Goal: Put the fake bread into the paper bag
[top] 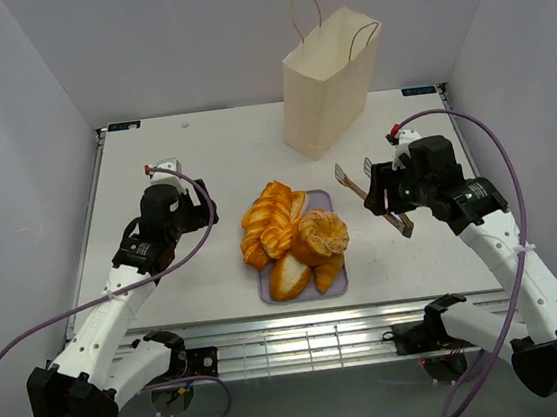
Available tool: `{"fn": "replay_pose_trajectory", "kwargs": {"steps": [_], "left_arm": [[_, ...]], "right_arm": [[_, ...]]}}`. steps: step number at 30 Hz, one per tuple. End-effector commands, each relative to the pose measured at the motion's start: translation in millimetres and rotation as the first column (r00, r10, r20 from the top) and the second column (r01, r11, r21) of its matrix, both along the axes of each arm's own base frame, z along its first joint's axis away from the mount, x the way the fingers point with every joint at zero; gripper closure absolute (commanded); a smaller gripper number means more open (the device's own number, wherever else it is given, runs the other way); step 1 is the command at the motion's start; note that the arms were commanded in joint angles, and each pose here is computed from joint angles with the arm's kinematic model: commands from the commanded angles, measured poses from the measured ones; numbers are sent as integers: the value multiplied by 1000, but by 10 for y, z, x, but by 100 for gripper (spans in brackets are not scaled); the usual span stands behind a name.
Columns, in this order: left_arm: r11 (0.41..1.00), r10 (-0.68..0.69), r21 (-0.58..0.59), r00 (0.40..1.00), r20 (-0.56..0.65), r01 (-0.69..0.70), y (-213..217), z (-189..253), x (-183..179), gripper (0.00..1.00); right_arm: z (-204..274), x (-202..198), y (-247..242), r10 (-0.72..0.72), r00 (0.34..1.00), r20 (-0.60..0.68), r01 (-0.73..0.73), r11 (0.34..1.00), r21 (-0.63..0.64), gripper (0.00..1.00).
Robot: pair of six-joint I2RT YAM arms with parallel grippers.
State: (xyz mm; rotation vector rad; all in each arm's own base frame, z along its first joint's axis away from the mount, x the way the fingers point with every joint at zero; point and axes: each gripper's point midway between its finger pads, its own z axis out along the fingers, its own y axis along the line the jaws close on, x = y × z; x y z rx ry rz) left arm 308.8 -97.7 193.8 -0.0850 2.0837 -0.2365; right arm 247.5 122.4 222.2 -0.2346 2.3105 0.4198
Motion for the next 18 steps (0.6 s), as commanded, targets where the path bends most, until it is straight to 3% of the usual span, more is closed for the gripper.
{"fn": "replay_pose_trajectory", "kwargs": {"steps": [1, 18], "left_arm": [[1000, 10, 8, 999, 31, -10, 10, 110, 48, 4], [1000, 15, 22, 1000, 12, -15, 20, 50, 63, 3]], "right_arm": [[263, -168, 113, 85, 996, 38, -87, 994, 62, 35], [396, -778, 94, 155, 988, 20, -157, 977, 147, 38]]}}
